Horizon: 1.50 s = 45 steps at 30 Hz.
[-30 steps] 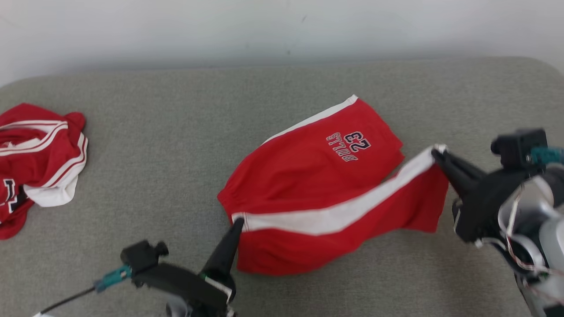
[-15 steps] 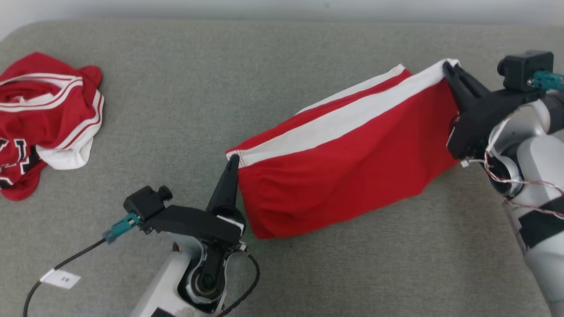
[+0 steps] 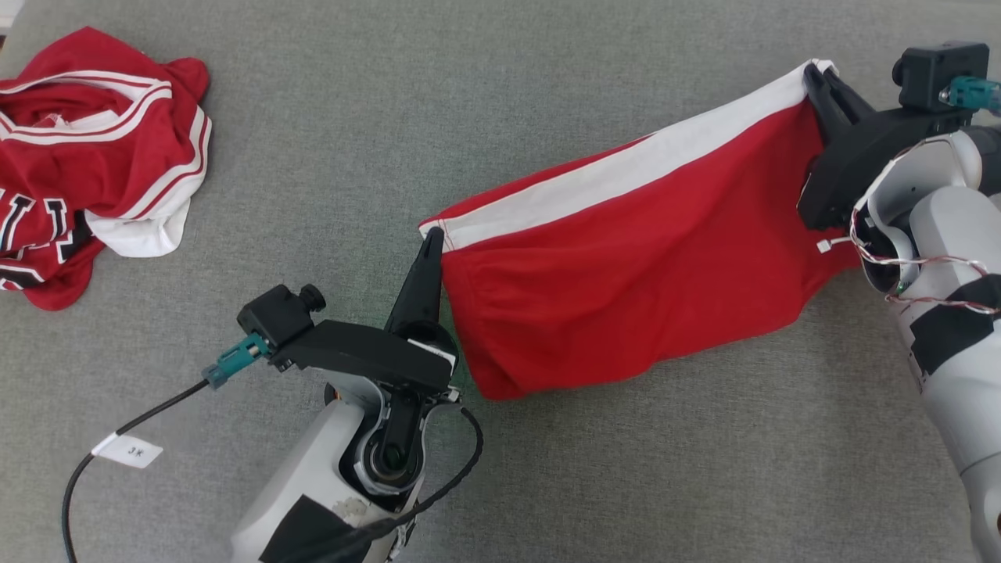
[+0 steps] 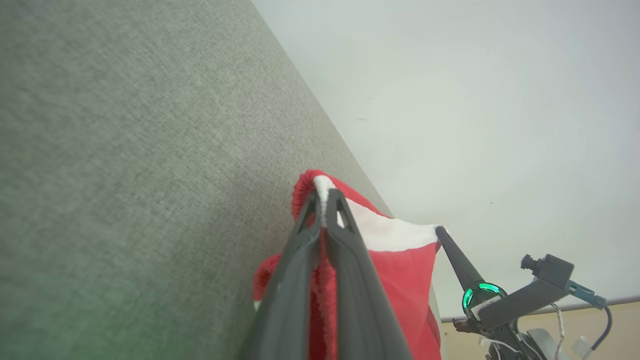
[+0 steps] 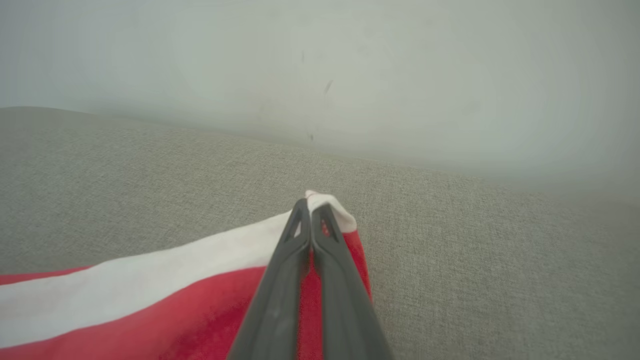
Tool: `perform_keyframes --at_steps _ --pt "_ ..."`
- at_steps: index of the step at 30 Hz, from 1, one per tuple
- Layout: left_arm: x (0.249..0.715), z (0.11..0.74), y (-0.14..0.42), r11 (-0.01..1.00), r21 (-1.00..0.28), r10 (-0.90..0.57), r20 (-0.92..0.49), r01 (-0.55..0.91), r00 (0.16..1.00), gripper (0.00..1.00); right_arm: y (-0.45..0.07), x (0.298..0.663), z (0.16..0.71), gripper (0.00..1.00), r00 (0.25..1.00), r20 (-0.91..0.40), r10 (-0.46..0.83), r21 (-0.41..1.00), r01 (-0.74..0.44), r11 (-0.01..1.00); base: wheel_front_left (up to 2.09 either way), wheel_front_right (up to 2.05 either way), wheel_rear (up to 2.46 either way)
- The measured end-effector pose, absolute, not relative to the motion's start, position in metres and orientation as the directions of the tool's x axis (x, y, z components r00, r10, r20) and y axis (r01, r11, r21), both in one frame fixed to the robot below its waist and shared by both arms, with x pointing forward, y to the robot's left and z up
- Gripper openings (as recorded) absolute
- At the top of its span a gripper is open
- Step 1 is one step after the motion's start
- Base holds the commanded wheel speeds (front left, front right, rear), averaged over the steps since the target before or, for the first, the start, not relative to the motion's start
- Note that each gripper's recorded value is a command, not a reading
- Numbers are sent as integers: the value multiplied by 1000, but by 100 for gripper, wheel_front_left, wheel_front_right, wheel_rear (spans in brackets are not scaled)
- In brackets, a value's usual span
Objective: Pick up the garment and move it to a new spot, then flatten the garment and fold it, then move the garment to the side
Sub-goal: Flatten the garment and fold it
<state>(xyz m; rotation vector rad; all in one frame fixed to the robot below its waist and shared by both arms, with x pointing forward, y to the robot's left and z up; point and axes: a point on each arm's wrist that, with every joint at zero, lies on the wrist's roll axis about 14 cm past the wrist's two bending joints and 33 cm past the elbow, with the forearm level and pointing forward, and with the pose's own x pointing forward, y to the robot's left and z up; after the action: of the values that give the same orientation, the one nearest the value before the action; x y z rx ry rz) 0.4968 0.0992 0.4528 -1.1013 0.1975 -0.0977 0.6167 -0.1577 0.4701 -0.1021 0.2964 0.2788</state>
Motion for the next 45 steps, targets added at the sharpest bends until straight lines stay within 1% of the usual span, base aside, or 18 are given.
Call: perform_keyframes --at_steps 1,2,5,8,11,16,19,23,25,28,31,34,38,45 --pt "498 452 99 452 -892 -177 -112 -20 978 100 -156 619 469 60 918 -301 256 -55 -285 957 0 0 0" --pt "500 453 100 455 -890 -173 -108 -17 979 100 -155 622 468 100 919 -299 256 -53 -284 957 0 0 0" --pt "503 454 99 467 -884 -176 -103 -9 979 100 -152 625 466 100 919 -302 255 -43 -280 959 0 0 0" --pt "503 453 101 515 -857 -170 -110 -7 979 100 -149 625 467 100 914 -312 257 -46 -285 957 0 0 0" --pt "505 458 118 551 -834 -120 -100 -17 988 100 -152 623 472 100 909 -333 249 -45 -280 959 0 0 0" --pt "492 466 139 642 -766 -62 -63 -8 996 100 -160 608 469 100 872 -431 233 -16 -265 964 0 0 0" --pt "484 486 149 742 -670 -48 3 38 999 100 -171 594 465 100 839 -501 214 1 -247 969 0 0 0" --pt "466 505 153 863 -499 -49 65 75 997 100 -188 576 463 100 798 -572 187 30 -208 978 0 0 0" --pt "456 515 154 905 -417 -50 97 86 994 100 -198 570 465 100 792 -586 169 23 -192 981 0 0 0" --pt "439 515 155 954 -288 -53 100 80 994 100 -207 567 466 100 788 -597 150 24 -169 985 0 0 0" --pt "423 504 159 980 -190 -45 70 57 997 100 -208 566 458 100 774 -617 142 41 -149 988 0 0 0" --pt "408 488 167 987 -163 -16 20 19 1000 100 -203 569 451 100 758 -636 145 53 -145 988 0 0 0" --pt "392 466 177 986 -161 23 -51 -31 998 100 -202 570 434 100 722 -680 130 34 -145 989 0 0 0" --pt "381 453 192 980 -171 83 -97 -99 992 100 -184 577 412 100 682 -716 146 40 -168 985 0 0 0"
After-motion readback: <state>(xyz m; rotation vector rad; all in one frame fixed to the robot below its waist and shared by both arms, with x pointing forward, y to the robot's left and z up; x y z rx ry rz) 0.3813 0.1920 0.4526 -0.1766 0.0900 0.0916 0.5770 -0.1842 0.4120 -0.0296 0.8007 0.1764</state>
